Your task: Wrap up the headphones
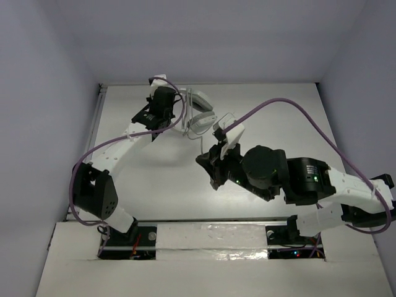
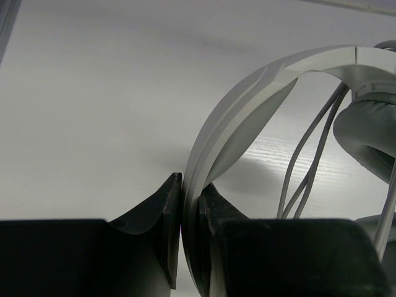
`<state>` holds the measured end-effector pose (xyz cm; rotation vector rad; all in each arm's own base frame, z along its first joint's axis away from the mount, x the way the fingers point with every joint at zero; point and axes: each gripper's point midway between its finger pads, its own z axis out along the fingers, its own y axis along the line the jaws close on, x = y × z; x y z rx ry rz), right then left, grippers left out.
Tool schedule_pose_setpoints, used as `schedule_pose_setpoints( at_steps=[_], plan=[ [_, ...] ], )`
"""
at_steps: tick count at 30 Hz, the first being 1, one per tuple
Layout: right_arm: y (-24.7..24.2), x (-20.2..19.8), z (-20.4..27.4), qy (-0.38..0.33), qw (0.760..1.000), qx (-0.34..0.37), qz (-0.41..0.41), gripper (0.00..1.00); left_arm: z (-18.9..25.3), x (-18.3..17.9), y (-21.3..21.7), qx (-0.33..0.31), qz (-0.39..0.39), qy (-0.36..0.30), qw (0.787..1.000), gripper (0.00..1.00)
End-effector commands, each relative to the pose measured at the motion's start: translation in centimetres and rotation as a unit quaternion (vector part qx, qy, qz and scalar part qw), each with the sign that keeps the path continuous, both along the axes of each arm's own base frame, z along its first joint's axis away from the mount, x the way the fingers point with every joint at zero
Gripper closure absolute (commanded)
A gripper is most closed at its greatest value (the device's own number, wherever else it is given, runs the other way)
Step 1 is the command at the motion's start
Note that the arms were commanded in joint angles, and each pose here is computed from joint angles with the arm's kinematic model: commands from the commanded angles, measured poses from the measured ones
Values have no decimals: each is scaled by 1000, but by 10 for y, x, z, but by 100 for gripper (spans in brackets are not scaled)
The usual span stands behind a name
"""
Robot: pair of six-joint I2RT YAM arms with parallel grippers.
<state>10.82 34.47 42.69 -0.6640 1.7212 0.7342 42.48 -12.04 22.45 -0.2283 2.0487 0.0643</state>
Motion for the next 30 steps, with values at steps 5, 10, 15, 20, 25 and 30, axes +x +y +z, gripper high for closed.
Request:
schedule_pose_setpoints(
  at_steps=[5, 10, 15, 20, 25, 30],
  plan=[
    [-36, 38, 57, -79, 994, 30, -75, 100, 21, 1, -46, -26, -45, -42, 998, 100],
    [-54, 63, 86, -110, 986, 55, -113, 100, 10, -12, -70, -33, -82, -22, 996, 100],
    [-76, 104, 96, -134, 976, 59, -164, 100, 0, -39, -98, -57, -138, -5, 989, 100],
    [-91, 148, 97, -150, 966, 55, -203, 100, -11, -68, -113, -67, -186, 10, 980, 100],
    [-92, 189, 77, -148, 965, 31, -215, 100, 2, -93, -124, -80, -247, -8, 966, 100],
    [-110, 234, 47, -125, 961, 19, -245, 100, 12, -113, -126, -98, -292, -17, 951, 100]
  ],
)
